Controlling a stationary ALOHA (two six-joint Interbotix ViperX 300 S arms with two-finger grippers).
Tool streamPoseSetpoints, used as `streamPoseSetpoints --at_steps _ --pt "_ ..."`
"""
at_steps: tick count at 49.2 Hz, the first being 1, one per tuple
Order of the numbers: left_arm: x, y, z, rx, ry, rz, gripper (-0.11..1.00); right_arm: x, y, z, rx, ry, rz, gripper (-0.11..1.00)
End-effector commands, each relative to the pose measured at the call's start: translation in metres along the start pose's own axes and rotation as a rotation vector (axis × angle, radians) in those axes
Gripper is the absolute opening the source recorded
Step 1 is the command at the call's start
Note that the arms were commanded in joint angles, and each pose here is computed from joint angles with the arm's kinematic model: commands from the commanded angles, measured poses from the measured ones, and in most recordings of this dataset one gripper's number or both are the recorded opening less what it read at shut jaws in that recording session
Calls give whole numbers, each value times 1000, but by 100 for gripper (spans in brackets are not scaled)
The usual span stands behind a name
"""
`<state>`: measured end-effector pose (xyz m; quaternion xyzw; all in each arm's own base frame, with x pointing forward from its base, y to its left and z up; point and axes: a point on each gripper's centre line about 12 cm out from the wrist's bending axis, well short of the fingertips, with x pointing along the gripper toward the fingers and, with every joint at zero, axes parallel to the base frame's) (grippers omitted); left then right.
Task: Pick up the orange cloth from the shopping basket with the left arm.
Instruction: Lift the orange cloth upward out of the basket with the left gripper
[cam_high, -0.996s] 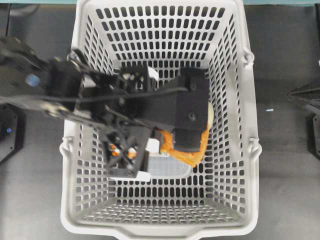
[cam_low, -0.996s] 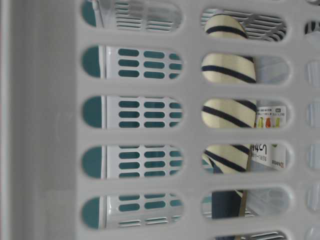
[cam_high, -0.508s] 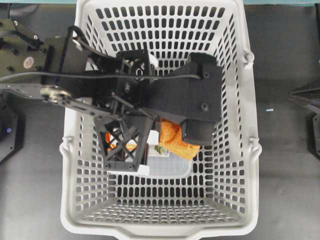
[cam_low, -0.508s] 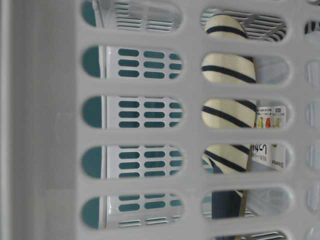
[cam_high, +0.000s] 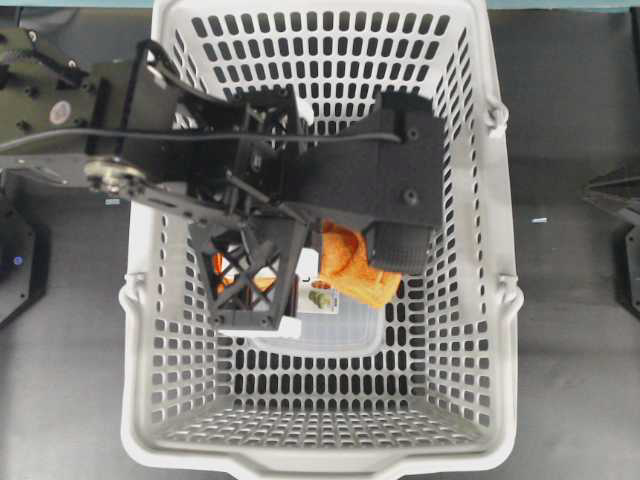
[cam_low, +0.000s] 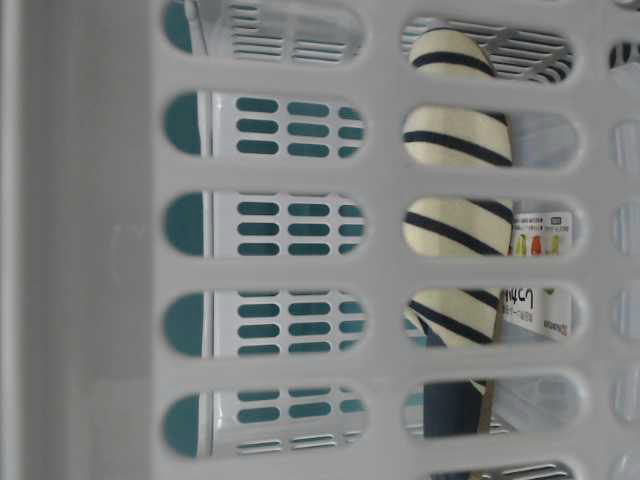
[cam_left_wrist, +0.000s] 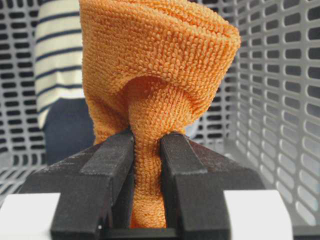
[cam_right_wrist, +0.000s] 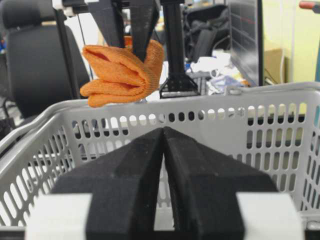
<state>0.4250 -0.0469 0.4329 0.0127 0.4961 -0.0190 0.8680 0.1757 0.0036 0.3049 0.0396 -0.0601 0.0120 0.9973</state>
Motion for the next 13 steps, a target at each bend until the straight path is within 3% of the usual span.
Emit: streamPoseSetpoints --at_steps 1,13 --pt "-15 2 3 1 -45 2 12 1 0 3 5 -6 1 0" --pt "-15 7 3 -11 -46 8 12 1 0 0 3 -2 -1 0"
